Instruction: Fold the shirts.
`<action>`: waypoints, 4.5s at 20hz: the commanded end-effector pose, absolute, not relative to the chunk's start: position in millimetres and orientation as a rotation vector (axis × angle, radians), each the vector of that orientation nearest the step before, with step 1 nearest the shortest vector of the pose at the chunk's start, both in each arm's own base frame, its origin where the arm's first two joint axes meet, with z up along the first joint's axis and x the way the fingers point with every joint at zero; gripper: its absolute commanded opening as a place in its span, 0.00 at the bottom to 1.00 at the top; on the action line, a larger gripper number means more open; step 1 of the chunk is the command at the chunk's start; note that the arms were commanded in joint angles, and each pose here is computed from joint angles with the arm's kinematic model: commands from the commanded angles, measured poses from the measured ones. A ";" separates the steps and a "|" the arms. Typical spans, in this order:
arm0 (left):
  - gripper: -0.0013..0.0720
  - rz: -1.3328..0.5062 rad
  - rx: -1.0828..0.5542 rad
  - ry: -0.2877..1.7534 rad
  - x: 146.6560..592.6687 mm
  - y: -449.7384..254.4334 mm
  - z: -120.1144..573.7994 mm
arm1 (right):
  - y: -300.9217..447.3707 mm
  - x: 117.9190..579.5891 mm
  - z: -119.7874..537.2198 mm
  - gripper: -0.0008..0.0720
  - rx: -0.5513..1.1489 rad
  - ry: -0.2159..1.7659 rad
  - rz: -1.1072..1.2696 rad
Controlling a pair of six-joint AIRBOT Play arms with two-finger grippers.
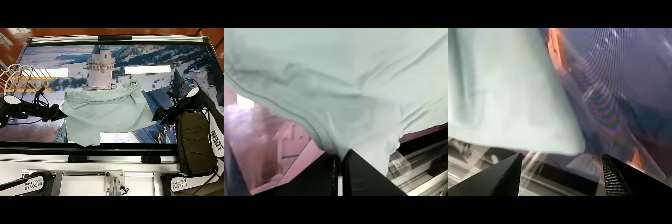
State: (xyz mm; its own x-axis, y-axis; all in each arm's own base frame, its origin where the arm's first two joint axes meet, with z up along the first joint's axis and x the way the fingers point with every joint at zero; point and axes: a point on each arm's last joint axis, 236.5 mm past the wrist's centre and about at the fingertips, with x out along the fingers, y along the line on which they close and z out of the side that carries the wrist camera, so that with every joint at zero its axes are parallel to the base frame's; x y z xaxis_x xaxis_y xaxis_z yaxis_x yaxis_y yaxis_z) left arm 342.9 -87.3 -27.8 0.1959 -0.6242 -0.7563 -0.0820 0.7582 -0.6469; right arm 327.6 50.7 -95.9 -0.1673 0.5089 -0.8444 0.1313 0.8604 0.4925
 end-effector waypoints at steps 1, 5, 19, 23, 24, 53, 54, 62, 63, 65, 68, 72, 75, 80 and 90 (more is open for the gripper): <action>0.06 -0.436 -0.613 1.273 359.8 -85.3 -5.9 | 64.3 336.3 -117.6 0.82 0.497 1.721 0.364; 0.06 -0.445 -0.580 1.210 377.6 -81.7 16.0 | 79.6 348.7 -117.5 0.10 0.446 1.685 0.393; 0.06 -0.468 0.037 -0.388 214.1 -102.6 617.4 | 85.2 288.7 517.7 0.10 -0.149 -0.024 0.390; 0.06 -0.432 0.059 -0.381 169.0 -103.6 596.3 | 82.8 219.0 517.6 0.10 -0.182 -0.007 0.359; 0.06 -0.398 0.068 -0.373 166.9 -97.9 591.6 | 80.5 211.0 506.3 0.10 -0.184 0.042 0.350; 0.07 -0.289 -0.586 0.953 533.3 -67.5 23.8 | 101.4 565.0 17.6 0.10 0.571 0.951 0.272; 0.14 -0.296 -0.606 0.989 526.4 -70.4 21.1 | 105.1 561.6 16.8 0.14 0.580 0.968 0.280; 0.59 -0.314 -0.742 1.559 380.9 -5.1 36.8 | -12.7 409.2 62.7 0.71 0.269 1.359 0.181; 0.59 -0.263 -0.690 1.615 359.5 7.1 30.8 | -23.9 387.8 66.6 0.71 0.271 1.393 0.172; 0.59 -0.220 -0.594 1.631 324.7 15.5 15.0 | -38.5 354.1 65.5 0.71 0.340 1.404 0.129; 0.59 -0.167 -0.631 1.605 290.1 4.1 -26.8 | -40.5 319.3 40.3 0.71 0.410 1.419 0.082; 0.59 -0.183 -0.635 1.632 267.2 -5.6 -63.9 | -4.0 305.6 22.0 0.71 0.533 1.452 0.174; 0.59 -0.168 -0.604 1.592 275.3 0.8 -69.5 | -0.8 315.3 21.5 0.71 0.556 1.409 0.179; 0.59 -0.170 -0.613 1.615 277.0 -0.6 -87.2 | -5.0 322.4 20.9 0.71 0.556 1.381 0.156; 0.17 -0.237 -0.590 1.648 285.0 -27.7 -117.3 | 9.2 283.5 6.3 0.87 0.615 1.545 0.173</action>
State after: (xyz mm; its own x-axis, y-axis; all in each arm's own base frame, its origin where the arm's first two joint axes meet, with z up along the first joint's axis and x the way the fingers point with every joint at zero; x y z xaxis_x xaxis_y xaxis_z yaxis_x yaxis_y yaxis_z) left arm 278.9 -25.2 -109.3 -0.0714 -0.5187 -0.8520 -0.2545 0.8354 -0.4872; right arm 304.7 -0.5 13.7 0.1294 0.4387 -0.8892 0.2499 0.8534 0.4574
